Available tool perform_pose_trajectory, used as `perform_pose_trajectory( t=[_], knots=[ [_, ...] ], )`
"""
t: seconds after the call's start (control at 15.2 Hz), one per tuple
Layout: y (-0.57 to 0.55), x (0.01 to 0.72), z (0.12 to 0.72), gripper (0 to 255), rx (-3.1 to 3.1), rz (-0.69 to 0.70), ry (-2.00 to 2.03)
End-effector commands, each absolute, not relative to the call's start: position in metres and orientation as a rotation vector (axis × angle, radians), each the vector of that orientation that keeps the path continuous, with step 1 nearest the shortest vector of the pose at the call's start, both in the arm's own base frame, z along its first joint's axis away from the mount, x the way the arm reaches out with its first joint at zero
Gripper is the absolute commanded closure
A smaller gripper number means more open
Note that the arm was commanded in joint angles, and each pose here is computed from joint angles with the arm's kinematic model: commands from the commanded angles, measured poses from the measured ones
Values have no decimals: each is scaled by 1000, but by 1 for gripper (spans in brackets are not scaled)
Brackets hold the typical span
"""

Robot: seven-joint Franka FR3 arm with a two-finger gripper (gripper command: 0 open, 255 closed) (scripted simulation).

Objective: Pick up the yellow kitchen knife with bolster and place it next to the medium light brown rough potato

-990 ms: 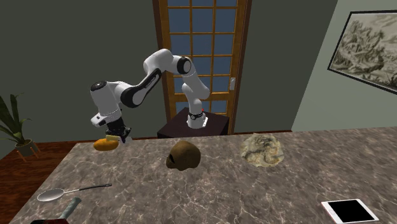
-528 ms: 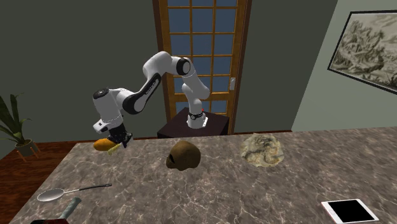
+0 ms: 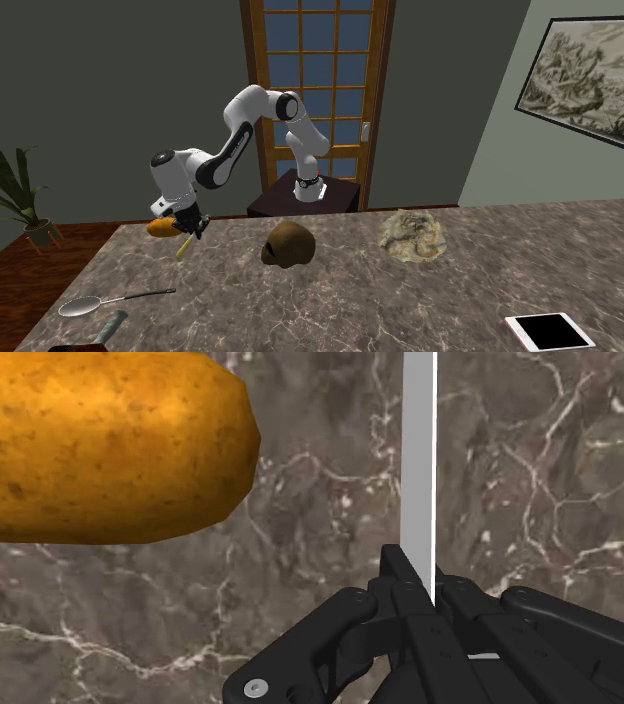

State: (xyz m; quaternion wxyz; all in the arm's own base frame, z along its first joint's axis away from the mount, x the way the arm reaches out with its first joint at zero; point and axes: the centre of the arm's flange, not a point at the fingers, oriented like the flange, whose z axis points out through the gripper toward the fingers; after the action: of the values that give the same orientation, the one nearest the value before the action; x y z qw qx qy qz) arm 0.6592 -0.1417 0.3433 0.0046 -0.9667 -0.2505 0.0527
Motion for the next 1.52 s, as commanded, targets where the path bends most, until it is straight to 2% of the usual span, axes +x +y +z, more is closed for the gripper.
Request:
perform_pose_trajectory(
  t=[0.0, 0.26, 0.33, 0.66, 0.92, 1.45],
  knots=[
    [-142, 659, 342, 255, -3028, 165, -784],
    [-142, 659, 342, 255, -3028, 165, -784],
    [-142, 659, 342, 0, -3028, 165, -784],
    [-142, 659, 342, 0, -3028, 165, -784],
    [-141, 665, 392, 0, -3028, 165, -784],
    [-141, 665, 392, 0, -3028, 165, -784]
  ],
)
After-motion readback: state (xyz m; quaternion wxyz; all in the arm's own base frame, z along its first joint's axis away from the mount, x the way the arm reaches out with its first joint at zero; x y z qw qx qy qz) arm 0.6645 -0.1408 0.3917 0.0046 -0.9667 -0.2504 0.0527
